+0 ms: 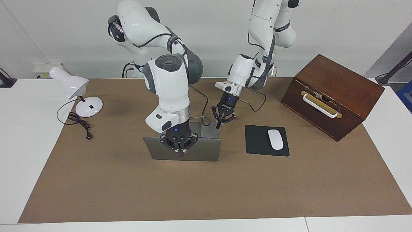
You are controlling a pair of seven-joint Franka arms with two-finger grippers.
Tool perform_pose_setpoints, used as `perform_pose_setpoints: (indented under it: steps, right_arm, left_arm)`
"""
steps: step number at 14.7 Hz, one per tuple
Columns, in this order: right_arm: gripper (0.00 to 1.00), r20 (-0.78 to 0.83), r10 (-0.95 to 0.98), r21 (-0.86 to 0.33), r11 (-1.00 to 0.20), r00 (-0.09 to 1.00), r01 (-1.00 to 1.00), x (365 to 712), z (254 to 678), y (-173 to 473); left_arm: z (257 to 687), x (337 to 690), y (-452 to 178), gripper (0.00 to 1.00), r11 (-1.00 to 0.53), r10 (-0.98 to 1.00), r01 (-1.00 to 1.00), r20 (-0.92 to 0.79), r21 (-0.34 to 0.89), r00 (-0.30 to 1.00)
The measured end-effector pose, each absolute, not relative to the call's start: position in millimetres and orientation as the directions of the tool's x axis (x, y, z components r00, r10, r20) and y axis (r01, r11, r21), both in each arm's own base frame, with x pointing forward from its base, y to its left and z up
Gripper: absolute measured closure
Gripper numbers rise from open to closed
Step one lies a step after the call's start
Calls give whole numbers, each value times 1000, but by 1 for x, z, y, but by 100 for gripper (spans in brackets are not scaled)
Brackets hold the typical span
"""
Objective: Close laptop with both arms
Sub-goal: 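Press the left gripper against the laptop base's near corner to steady it, then push the laptop lid's top edge down toward the keyboard with the right gripper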
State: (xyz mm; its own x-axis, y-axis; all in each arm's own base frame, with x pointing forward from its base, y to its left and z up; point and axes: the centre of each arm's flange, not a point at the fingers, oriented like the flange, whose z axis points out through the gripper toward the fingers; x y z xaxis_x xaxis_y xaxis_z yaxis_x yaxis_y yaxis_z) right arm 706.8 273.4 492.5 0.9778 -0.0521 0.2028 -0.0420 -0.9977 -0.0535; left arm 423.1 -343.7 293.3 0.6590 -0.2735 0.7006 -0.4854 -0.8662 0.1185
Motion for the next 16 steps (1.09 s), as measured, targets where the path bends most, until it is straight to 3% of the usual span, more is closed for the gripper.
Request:
perform_pose_setpoints:
  steps: [16]
  right_arm:
    - [99,10,-73,-123,-990,997,-71,690,482,276]
  left_arm:
    - [273,420,-341,99,-858,-323,-507,677,86,661]
